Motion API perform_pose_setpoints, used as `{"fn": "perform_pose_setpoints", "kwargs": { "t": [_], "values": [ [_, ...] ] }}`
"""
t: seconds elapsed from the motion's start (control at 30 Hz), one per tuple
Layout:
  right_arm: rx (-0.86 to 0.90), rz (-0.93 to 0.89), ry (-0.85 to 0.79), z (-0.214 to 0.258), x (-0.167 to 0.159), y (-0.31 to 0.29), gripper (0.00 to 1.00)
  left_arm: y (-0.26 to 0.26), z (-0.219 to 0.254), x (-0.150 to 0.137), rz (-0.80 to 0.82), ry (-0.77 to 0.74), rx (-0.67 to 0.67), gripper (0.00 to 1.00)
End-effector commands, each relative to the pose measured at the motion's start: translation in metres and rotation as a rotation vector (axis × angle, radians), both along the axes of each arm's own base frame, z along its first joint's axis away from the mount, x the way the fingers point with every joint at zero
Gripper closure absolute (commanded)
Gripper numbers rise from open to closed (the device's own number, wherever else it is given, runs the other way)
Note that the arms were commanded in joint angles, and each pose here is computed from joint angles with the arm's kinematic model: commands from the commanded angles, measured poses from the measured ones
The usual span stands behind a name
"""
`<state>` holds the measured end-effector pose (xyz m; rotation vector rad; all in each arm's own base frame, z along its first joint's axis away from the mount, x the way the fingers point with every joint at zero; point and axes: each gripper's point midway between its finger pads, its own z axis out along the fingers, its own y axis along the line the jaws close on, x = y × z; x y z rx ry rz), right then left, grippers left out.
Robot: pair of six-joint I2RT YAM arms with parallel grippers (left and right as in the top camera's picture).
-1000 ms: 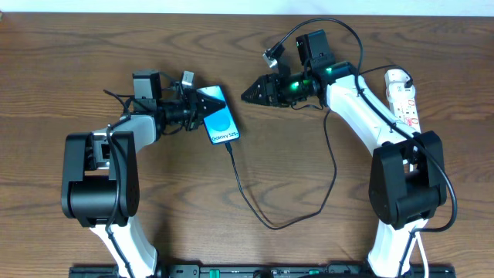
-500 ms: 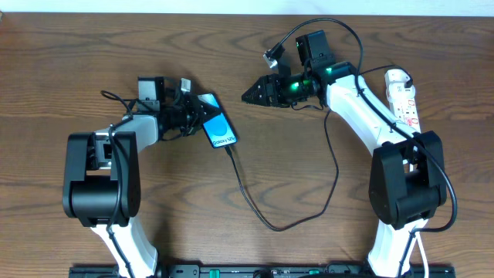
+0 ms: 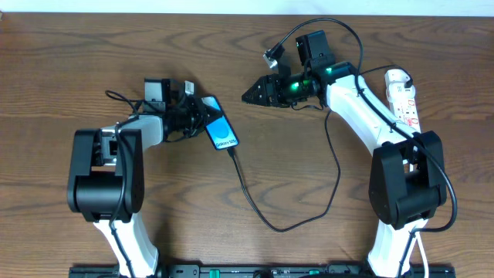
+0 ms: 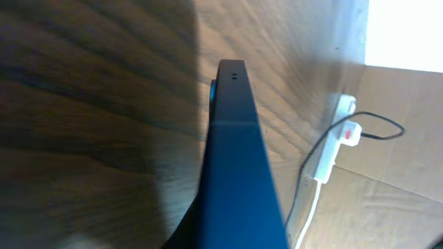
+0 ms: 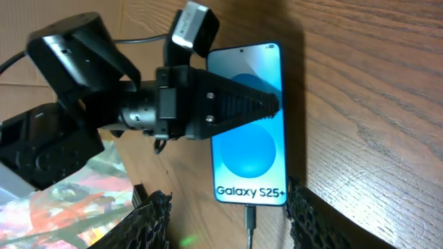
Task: Plug charger to phone and switch on socket
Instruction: 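Lower the phone flat onto the table with the left gripper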
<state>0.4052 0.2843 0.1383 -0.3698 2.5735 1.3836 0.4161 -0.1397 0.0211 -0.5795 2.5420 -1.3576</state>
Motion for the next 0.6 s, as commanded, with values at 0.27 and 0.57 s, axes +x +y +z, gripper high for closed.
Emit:
{"fn": "perform_pose_setpoints", "kwargs": {
  "t": [0.27, 0.57],
  "values": [
    [0.005, 0.011, -0.024, 0.0081, 0.0004, -0.0001, 0.47, 0.0082, -0.0027, 0.0157, 0.062, -0.028, 0.043, 0.93],
    [0.0, 0.011, -0.011, 0.0068, -0.0018, -0.0008, 0.48, 0.0082, -0.0035, 0.0145, 0.061, -0.02, 0.042, 0.85]
  ]
}}
